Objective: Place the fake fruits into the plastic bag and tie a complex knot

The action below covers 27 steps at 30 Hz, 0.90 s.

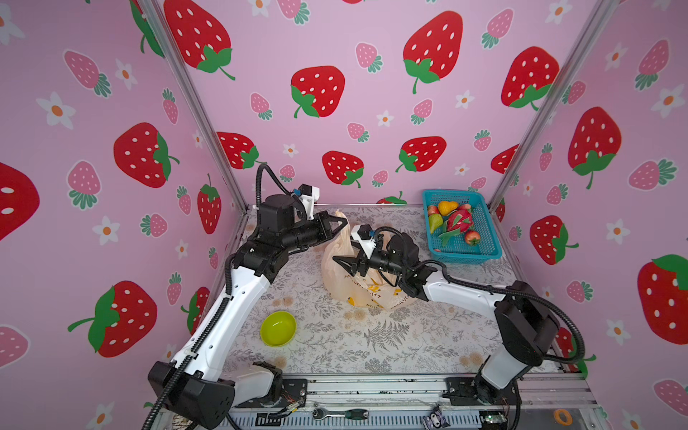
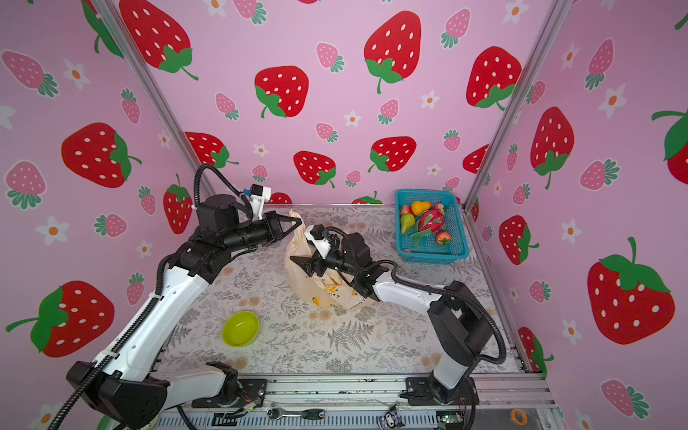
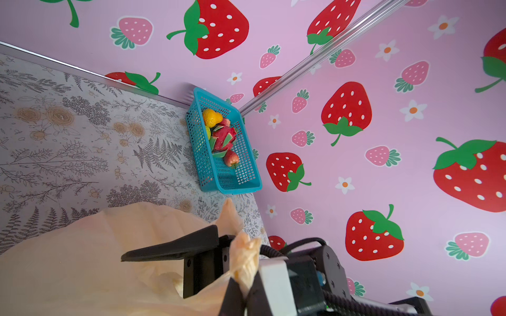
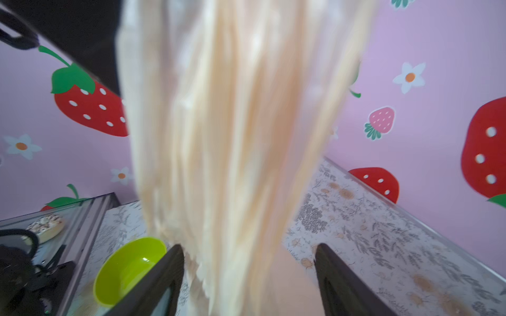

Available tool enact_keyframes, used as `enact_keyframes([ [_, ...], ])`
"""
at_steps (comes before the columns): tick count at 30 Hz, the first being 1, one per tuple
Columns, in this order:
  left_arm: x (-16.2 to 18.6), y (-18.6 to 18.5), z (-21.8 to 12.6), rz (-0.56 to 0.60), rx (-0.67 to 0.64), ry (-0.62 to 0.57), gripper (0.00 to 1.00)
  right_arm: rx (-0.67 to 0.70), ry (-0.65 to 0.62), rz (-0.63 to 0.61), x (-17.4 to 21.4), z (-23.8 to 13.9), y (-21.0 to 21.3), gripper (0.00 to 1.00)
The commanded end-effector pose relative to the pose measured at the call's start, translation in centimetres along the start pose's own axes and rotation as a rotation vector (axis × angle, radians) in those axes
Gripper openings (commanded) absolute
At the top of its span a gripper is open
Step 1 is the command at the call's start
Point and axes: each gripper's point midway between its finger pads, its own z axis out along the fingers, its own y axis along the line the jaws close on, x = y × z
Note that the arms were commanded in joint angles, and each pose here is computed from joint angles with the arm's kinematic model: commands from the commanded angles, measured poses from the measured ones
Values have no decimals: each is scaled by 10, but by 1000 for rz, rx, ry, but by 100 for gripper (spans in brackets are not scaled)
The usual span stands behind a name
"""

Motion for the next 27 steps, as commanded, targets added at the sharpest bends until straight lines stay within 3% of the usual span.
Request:
enact_keyframes([
  [1,-7,-11,-4,5,46,-27,0,257,-42,33,-20,-1,-26,86],
  [5,-6,-11,-3,-7,53,-30,0,389,-63,53,-26,6,-29,87],
  [14,-7,-13,-5,-27,64,-45,0,607,-151,174,-32,15,-55,71],
  [23,-12,-17,-11,-26,67,-72,0,688,-35,260,57,17,-67,56],
  [27,-15,-14,-12,-27,62,-77,0,646,3,214,56,14,-60,54],
])
